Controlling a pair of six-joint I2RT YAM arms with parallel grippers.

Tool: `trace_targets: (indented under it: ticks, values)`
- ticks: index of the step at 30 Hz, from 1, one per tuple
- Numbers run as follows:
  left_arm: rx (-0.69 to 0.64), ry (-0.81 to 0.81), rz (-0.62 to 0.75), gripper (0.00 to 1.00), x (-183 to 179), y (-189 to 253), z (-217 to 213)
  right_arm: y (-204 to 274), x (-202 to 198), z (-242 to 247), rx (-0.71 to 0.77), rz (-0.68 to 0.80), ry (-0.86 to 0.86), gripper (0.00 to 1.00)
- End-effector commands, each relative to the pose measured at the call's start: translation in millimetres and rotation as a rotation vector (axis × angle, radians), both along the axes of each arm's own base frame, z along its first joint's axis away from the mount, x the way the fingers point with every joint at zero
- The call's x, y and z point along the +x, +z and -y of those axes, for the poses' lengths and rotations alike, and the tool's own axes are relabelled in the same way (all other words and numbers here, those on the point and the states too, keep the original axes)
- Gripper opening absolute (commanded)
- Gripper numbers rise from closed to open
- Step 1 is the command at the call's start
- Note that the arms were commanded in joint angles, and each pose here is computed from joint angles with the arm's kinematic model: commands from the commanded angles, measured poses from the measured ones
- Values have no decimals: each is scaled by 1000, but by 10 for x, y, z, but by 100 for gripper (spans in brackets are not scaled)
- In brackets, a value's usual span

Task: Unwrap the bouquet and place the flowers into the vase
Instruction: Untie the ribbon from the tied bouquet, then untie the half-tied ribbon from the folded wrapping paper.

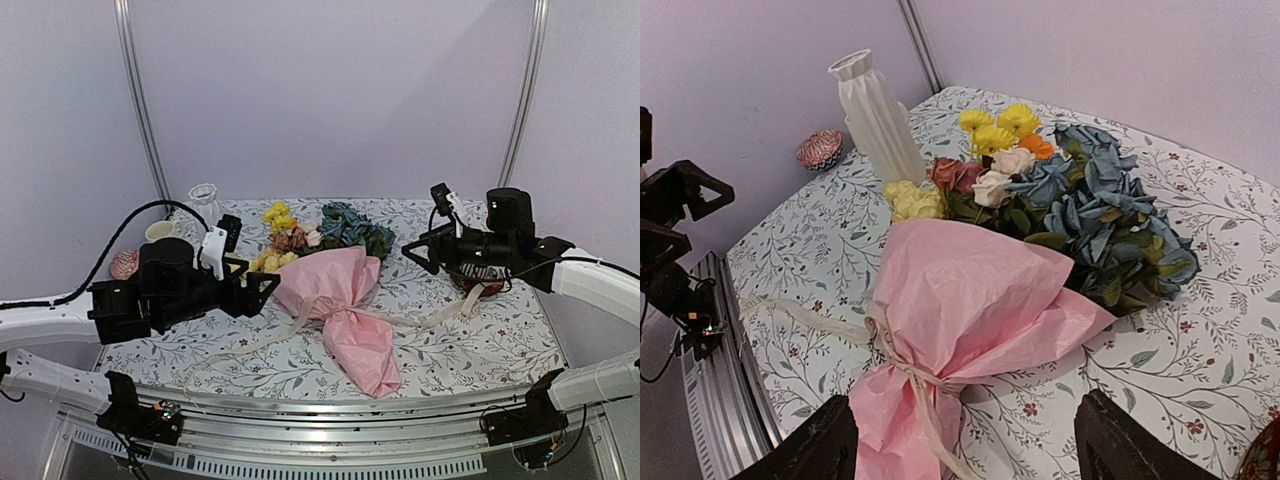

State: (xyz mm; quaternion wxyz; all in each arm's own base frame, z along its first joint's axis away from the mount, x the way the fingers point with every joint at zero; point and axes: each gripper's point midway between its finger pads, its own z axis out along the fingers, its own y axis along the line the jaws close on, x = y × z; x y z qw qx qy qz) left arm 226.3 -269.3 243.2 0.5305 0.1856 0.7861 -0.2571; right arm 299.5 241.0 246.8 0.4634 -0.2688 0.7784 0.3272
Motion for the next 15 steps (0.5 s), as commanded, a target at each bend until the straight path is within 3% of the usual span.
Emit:
trace_targets:
  ticks: [1,7,15]
  values:
    - [-50,-83,-37,85,-54,-98,245,-253,-130,-291,-15,-22,120,75]
    - [-4,-89,-98,84,-17,-380,363,-569,-182,-539,-28,-61,219,74]
    - [52,-91,-142,84,24,-606,458,-820,-139,-792,-102,-90,223,68]
